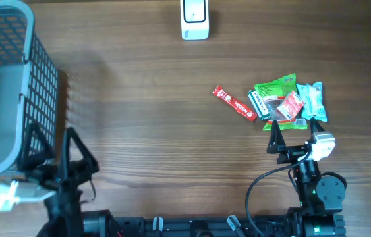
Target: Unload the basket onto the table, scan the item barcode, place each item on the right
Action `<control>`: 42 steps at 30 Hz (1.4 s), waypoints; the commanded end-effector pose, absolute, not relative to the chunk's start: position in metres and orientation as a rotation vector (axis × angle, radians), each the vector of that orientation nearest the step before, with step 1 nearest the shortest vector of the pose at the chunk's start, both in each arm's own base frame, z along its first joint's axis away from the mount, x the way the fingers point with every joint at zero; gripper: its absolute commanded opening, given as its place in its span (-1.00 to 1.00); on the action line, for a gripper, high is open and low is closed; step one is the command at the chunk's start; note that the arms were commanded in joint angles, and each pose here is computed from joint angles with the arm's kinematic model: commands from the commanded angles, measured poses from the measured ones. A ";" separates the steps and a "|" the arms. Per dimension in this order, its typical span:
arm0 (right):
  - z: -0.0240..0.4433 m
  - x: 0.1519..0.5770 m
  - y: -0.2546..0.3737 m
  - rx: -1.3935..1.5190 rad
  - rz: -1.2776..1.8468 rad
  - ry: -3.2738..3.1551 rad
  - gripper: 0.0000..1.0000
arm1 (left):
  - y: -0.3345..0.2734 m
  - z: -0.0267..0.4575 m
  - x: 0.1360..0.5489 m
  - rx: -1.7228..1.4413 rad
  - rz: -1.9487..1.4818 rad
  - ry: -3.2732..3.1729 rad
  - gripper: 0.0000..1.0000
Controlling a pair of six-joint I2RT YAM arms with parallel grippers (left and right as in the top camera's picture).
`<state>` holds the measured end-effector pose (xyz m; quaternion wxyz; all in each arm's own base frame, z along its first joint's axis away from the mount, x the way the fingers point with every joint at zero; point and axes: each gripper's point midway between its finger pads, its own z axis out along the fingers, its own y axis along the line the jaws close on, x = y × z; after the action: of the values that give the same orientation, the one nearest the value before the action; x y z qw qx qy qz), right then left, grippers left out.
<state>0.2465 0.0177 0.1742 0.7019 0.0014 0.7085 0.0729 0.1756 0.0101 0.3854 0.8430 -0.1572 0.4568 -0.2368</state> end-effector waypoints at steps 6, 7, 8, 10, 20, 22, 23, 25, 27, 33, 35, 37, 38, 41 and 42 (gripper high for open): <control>0.177 0.246 0.019 -0.005 0.169 1.564 0.99 | 0.012 0.278 0.225 -0.415 -0.535 1.120 1.00; 0.177 0.246 0.019 -0.005 0.170 1.564 1.00 | 0.012 0.270 0.228 -0.424 -0.531 1.144 1.00; 0.177 0.246 0.019 -0.005 0.169 1.564 0.99 | 0.013 0.262 0.231 -0.432 -0.526 1.168 1.00; 0.177 0.246 0.019 -0.005 0.169 1.564 1.00 | 0.013 0.244 0.237 -0.456 -0.516 1.223 1.00; 0.177 0.246 0.019 -0.005 0.169 1.564 0.99 | 0.021 0.158 0.245 -0.523 -0.343 1.565 1.00; 0.177 0.246 0.019 -0.005 0.169 1.564 1.00 | 0.020 0.158 0.245 -0.451 -0.283 1.585 1.00; 0.177 0.246 0.019 -0.005 0.169 1.564 1.00 | 0.020 0.158 0.245 -0.428 -0.262 1.591 1.00; 0.177 0.246 0.019 -0.005 0.169 1.564 1.00 | 0.019 0.158 0.245 -0.370 -0.212 1.603 1.00; 0.177 0.246 0.019 -0.005 0.169 1.564 1.00 | 0.016 0.157 0.246 -0.318 -0.194 1.615 1.00; 0.177 0.246 0.019 -0.005 0.169 1.564 0.99 | 0.015 0.158 0.246 -0.313 -0.199 1.616 1.00; 0.177 0.246 0.019 -0.005 0.169 1.564 0.99 | 0.015 0.157 0.246 -0.313 -0.199 1.616 1.00; 0.177 0.246 0.019 -0.005 0.169 1.564 0.99 | 0.015 0.157 0.246 -0.313 -0.199 1.616 1.00; 0.177 0.246 0.019 -0.005 0.169 1.564 0.99 | 0.015 0.157 0.246 -0.313 -0.199 1.616 1.00; 0.177 0.246 0.019 -0.005 0.169 1.564 0.99 | 0.015 0.157 0.246 -0.313 -0.199 1.617 1.00; 0.177 0.246 0.019 -0.005 0.169 1.564 1.00 | 0.015 0.157 0.246 -0.313 -0.199 1.616 1.00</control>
<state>0.2465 0.0178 0.1742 0.7019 0.0013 0.7085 0.0730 0.2461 0.0165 0.1571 0.6740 -0.1515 0.7171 -0.0923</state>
